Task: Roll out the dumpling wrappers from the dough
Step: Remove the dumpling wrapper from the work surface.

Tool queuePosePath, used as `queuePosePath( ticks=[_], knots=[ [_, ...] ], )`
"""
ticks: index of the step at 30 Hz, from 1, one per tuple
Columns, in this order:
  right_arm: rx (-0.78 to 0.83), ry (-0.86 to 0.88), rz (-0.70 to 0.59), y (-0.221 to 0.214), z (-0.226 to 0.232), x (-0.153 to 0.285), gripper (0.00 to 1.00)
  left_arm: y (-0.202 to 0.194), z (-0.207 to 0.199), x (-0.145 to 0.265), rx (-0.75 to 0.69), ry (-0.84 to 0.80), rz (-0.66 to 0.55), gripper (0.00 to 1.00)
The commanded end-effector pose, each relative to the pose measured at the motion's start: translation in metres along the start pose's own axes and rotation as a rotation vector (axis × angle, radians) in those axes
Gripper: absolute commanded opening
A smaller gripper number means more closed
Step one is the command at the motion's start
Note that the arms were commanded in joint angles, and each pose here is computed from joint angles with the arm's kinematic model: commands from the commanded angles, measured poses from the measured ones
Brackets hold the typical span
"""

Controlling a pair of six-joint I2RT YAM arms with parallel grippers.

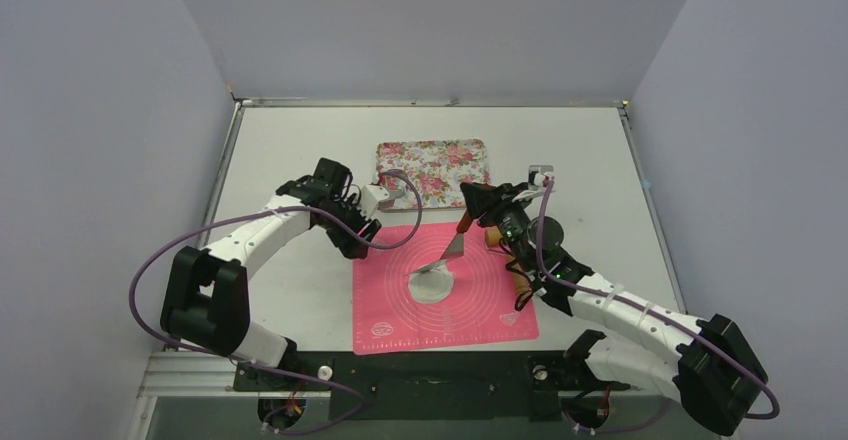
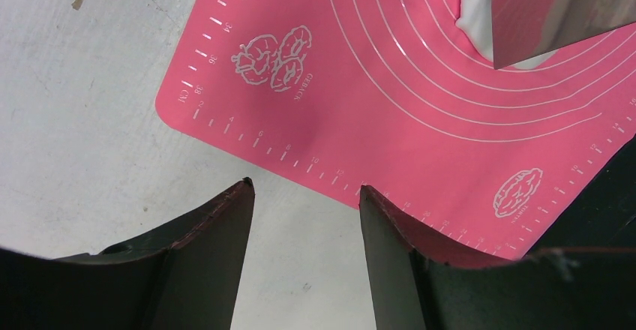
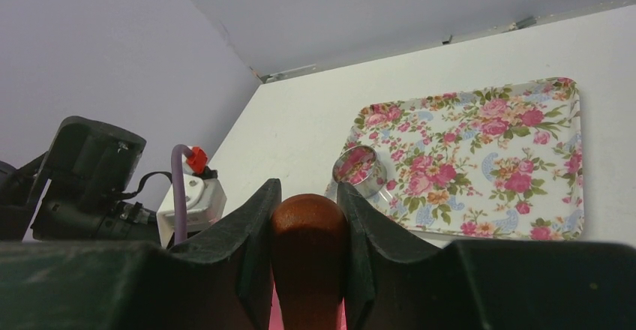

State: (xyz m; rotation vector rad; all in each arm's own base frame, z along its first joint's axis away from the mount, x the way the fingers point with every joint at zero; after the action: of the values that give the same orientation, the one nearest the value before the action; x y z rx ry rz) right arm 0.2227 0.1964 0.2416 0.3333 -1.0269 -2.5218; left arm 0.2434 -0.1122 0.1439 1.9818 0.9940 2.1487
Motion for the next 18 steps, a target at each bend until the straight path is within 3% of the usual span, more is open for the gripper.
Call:
queuePosePath(
  ticks=[1, 18],
  knots=[
    [-0.043, -0.036, 0.133, -0.039, -0.014, 0.001, 0.0, 0.003, -0.002, 0.001, -0.025, -0.013, -0.021, 0.52],
    [-0.087, 0.06, 0.184, -0.06, 0.01, -0.019, 0.0, 0.003, -0.002, 0.001, -0.027, -0.006, -0.019, 0.52]
  ],
)
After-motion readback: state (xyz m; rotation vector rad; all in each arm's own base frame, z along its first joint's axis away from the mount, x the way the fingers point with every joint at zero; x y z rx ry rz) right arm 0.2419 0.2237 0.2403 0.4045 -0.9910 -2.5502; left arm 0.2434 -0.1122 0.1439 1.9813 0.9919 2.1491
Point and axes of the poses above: each gripper's point midway between its finger pads, its own x axis back along the fingers, its own z axis along the line the jaws close on, y = z × x, the point moved 8 cm from there along x, back along the fingers, and after that the axes turned 12 degrees about -x, right-handed, at the moved point
